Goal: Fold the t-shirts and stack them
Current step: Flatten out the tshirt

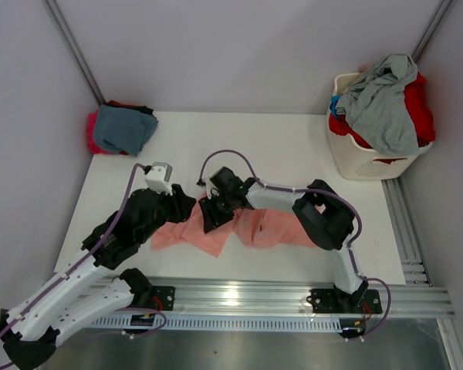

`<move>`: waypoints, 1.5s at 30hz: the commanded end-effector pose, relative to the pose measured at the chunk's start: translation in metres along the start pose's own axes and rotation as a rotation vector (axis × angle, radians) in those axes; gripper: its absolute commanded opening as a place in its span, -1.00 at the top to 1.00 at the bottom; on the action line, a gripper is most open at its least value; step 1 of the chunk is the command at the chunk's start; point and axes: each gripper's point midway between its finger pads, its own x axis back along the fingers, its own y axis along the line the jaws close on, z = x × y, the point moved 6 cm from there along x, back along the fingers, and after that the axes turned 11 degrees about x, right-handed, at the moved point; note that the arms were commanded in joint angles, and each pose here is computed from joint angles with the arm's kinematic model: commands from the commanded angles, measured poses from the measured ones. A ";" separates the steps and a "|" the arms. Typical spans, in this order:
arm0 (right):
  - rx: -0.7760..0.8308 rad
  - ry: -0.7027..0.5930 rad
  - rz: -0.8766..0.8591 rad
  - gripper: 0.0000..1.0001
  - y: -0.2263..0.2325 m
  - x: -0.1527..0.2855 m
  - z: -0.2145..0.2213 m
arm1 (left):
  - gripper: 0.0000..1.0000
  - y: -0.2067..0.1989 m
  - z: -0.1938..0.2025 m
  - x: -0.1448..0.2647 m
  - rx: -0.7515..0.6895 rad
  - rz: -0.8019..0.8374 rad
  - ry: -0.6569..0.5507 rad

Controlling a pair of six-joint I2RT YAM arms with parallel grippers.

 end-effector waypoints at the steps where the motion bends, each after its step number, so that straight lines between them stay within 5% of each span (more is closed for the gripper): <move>1: -0.010 0.023 0.139 0.05 -0.022 0.023 0.007 | 0.09 -0.001 -0.002 -0.002 0.032 -0.024 0.001; 13: 0.192 -0.298 0.288 -0.17 0.018 0.126 -0.045 | 0.09 -0.004 0.025 -0.009 0.128 0.044 0.079; 31: 0.019 -0.251 0.425 -0.15 0.022 0.154 0.049 | 0.11 -0.033 0.130 -0.046 0.167 0.178 0.390; 45: -0.022 -0.279 0.465 -0.15 0.018 0.167 0.080 | 0.11 -0.009 0.178 -0.074 0.002 -0.117 0.540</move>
